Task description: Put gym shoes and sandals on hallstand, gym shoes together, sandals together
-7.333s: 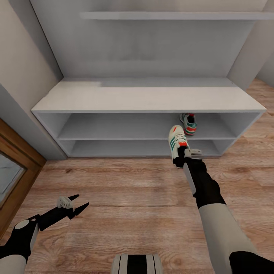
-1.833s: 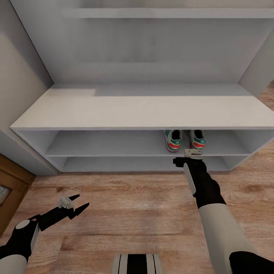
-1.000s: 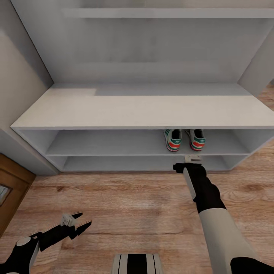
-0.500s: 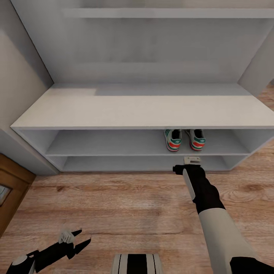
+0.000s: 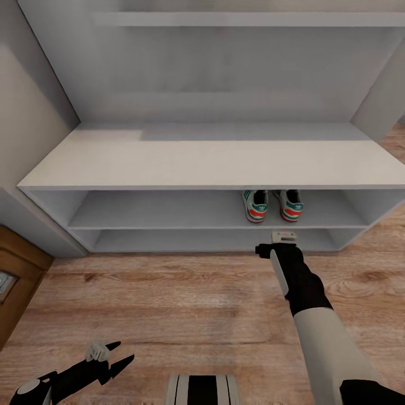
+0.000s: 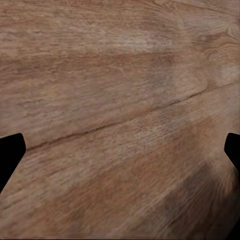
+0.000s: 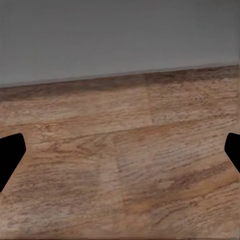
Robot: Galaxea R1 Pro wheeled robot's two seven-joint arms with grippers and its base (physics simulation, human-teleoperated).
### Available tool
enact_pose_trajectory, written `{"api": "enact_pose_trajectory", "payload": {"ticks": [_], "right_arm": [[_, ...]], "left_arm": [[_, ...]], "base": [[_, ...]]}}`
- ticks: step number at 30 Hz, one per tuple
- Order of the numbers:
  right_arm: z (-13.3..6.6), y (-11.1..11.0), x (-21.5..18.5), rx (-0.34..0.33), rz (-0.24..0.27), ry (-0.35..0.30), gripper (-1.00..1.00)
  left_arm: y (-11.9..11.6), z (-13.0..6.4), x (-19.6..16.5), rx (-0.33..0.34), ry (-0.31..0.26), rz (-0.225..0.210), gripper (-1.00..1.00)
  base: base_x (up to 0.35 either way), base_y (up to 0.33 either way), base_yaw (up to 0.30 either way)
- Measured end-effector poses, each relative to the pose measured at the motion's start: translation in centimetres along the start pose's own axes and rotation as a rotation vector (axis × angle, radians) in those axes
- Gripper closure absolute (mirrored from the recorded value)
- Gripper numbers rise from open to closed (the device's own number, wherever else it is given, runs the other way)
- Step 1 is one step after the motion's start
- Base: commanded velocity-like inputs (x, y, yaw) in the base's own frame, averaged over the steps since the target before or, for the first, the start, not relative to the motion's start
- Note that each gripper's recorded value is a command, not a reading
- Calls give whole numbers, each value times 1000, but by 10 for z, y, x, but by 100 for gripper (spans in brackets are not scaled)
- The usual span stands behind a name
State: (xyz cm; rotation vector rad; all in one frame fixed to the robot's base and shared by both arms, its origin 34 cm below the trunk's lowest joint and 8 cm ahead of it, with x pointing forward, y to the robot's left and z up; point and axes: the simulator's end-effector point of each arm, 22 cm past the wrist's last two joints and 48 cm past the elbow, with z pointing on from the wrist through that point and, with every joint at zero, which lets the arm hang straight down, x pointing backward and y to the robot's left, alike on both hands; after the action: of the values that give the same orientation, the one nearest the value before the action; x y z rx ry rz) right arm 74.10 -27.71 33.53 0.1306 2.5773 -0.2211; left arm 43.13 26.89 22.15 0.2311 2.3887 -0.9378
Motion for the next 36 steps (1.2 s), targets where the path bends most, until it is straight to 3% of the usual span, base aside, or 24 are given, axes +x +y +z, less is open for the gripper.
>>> {"api": "enact_pose_trajectory", "payload": {"ticks": [12, 25, 28, 32, 36], "right_arm": [[0, 0, 0, 1, 0, 0, -100], [3, 1, 7, -2, -1, 17, -100], [11, 4, 27, -4, -12, 65, -100], [34, 11, 97, -10, -46, 212, -100], [51, 16, 131, -13, -47, 209, -100]], "left_arm": [[0, 0, 0, 0, 0, 0, -100], [0, 0, 1, -1, 0, -1, -100], [1, 0, 1, -3, 0, -1, -100], [1, 0, 1, -4, 1, -1, -100], [1, -1, 1, -5, 1, -1, -100]], "base": [[-268, 0, 0], [-36, 0, 0], [-2, 0, 0], [0, 0, 0], [0, 0, 0]]}}
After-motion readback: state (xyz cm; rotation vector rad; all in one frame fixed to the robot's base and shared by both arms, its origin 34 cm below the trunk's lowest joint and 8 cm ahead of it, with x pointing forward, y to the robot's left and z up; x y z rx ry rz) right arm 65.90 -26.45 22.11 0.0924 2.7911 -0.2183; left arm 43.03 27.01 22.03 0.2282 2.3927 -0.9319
